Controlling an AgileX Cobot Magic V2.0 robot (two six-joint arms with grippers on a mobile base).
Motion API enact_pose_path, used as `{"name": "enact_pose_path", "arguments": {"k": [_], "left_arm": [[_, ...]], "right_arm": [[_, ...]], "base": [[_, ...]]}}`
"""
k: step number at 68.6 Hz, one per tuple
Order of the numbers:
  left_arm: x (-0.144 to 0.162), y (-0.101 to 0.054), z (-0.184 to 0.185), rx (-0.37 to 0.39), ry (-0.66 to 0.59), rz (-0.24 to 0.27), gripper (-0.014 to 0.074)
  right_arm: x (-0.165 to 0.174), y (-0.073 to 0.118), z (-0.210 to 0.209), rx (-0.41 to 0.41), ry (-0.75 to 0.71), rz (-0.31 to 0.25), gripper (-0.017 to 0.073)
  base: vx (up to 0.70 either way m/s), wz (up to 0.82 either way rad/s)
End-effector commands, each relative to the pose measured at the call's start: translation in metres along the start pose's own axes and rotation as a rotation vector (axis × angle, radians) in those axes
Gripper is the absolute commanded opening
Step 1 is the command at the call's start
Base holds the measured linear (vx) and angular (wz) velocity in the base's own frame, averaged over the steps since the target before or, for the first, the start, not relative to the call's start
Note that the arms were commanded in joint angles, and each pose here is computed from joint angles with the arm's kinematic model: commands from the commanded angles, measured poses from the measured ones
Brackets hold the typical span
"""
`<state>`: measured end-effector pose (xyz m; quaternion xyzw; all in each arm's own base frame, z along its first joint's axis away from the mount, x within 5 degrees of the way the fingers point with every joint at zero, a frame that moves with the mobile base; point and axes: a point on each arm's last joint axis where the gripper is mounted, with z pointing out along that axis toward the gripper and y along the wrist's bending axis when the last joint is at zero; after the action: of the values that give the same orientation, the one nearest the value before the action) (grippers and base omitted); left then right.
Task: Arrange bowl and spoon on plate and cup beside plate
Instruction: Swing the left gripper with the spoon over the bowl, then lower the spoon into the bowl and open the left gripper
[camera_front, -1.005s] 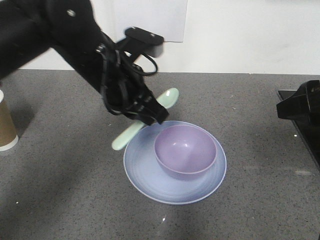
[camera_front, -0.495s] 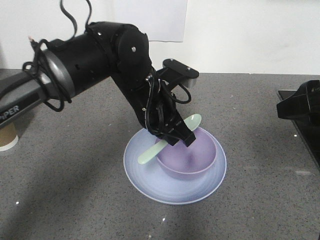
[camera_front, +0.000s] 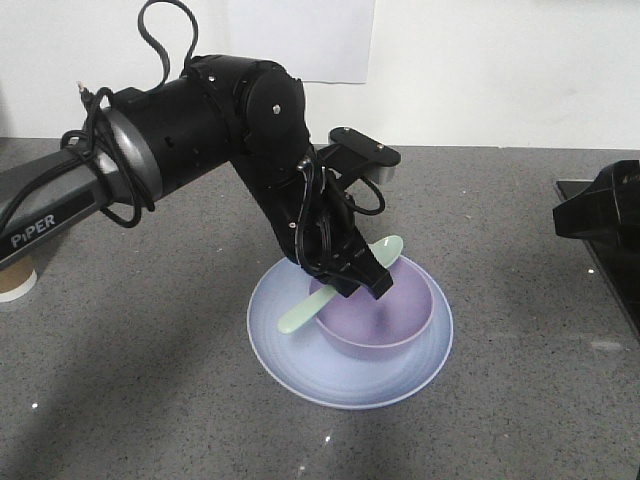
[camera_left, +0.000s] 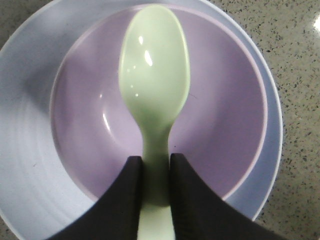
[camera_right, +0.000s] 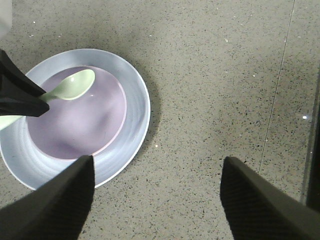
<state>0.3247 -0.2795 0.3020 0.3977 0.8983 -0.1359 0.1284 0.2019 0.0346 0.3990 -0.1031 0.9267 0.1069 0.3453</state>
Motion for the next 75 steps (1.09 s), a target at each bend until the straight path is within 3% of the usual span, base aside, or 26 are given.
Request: {"name": "enact_pose_path", "arguments": {"k": [1,15,75], "left_arm": [[-0.0027,-0.0106,-0.0318,0.009,-0.083,0.019,0.0055],[-0.0027,-0.0106,-0.0318,0.009,-0.083,0.019,0.0097],[-0.0028,-0.0106,-0.0318,0.009,-0.084,0.011,0.0133]], "right_arm": [[-0.0075,0.0013,-0.0115,0.006,-0.093,-0.003,0.0505],[-0.0076,0.0015,-0.0115,0.003,-0.093,-0.001,0.0505],[-0.0076,0.0015,-0.0115,0.003,-0.093,0.001,0.0505]], "base": [[0.0,0.0],[0.0,0.0],[0.0,0.0]]}}
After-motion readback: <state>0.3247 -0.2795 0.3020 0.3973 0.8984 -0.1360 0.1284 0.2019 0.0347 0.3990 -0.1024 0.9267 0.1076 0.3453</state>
